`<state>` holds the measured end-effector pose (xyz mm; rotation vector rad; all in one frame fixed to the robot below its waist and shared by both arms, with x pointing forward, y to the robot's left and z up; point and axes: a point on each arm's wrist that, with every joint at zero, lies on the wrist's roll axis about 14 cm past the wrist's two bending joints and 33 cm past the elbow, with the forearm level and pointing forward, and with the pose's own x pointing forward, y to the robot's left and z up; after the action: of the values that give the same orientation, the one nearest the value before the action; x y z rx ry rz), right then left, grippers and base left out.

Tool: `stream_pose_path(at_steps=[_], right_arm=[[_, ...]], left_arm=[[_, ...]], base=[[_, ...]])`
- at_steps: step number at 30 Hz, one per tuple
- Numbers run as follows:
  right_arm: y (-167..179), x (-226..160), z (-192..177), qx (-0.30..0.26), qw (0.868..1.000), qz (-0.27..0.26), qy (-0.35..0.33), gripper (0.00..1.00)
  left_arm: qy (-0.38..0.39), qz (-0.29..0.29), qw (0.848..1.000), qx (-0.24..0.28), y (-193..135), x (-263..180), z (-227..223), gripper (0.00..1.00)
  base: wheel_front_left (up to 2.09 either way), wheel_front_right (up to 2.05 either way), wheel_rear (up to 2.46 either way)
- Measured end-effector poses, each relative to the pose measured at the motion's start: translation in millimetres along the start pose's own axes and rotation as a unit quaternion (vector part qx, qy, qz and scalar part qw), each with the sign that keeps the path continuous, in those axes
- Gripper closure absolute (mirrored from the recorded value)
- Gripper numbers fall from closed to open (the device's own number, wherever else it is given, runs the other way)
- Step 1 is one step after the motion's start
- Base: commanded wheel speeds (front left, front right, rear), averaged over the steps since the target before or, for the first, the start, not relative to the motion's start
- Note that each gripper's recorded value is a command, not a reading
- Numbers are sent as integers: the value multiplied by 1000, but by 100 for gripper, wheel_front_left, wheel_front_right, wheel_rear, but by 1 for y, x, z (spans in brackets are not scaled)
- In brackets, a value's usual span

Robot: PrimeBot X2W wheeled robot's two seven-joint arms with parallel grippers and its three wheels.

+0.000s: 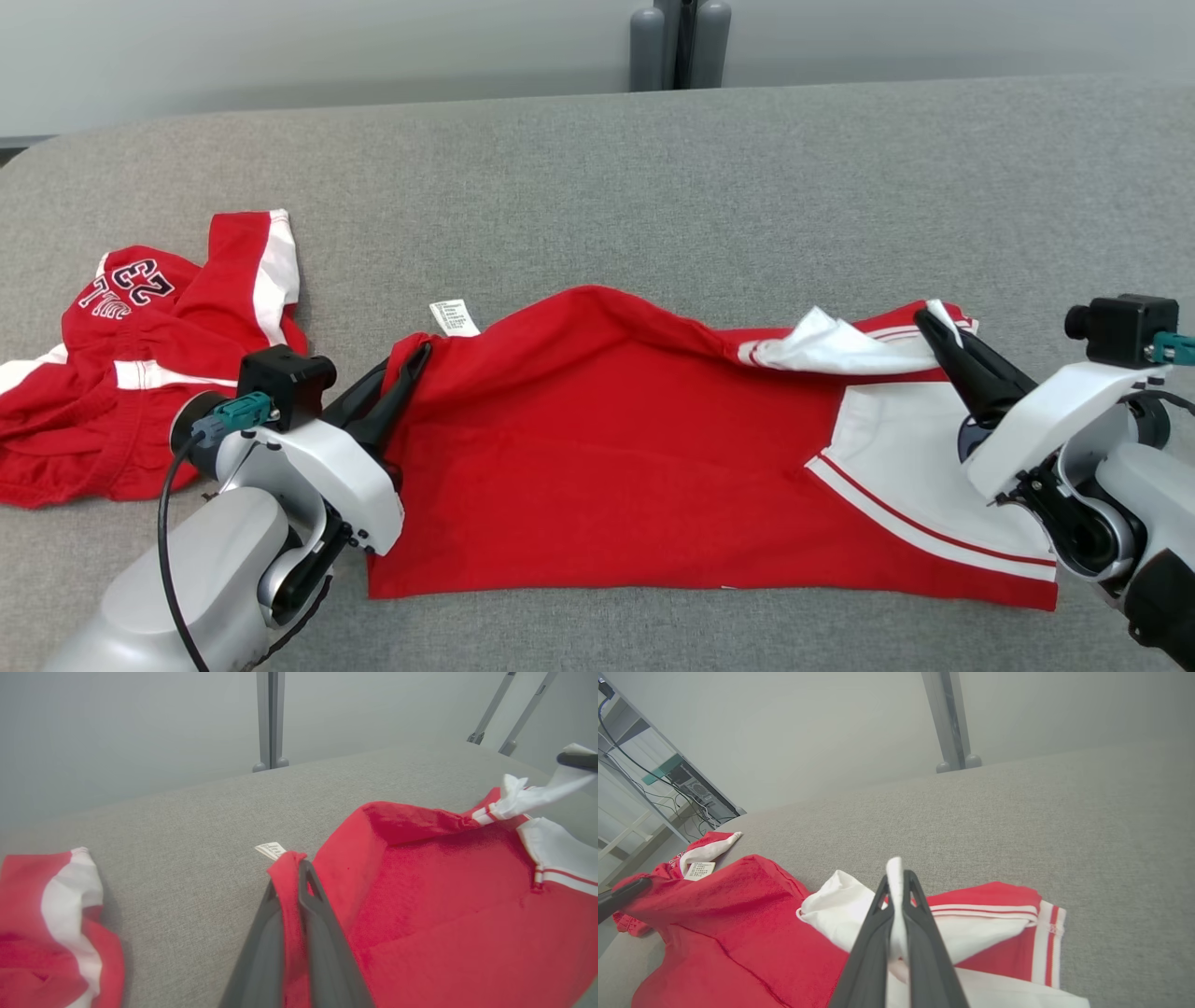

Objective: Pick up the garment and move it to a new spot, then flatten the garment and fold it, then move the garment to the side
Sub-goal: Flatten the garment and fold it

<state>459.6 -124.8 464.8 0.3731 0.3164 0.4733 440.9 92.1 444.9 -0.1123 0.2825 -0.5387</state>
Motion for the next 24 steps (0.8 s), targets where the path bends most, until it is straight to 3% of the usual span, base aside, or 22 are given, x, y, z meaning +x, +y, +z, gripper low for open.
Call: stream_pose_path(at_steps=[10,16,24], right_arm=[[0,-24,-10,12,1000,-4,10,100],[-5,-32,-16,24,1000,-16,9,100],[-6,-35,-19,28,999,-22,8,100]], left_arm=[[9,-1,1000,6,-5,-9,-8,100],[34,39,999,15,16,-18,-23,100],[37,46,998,18,20,-20,-26,100]], base=[[0,0,0],[0,0,0],[0,0,0]])
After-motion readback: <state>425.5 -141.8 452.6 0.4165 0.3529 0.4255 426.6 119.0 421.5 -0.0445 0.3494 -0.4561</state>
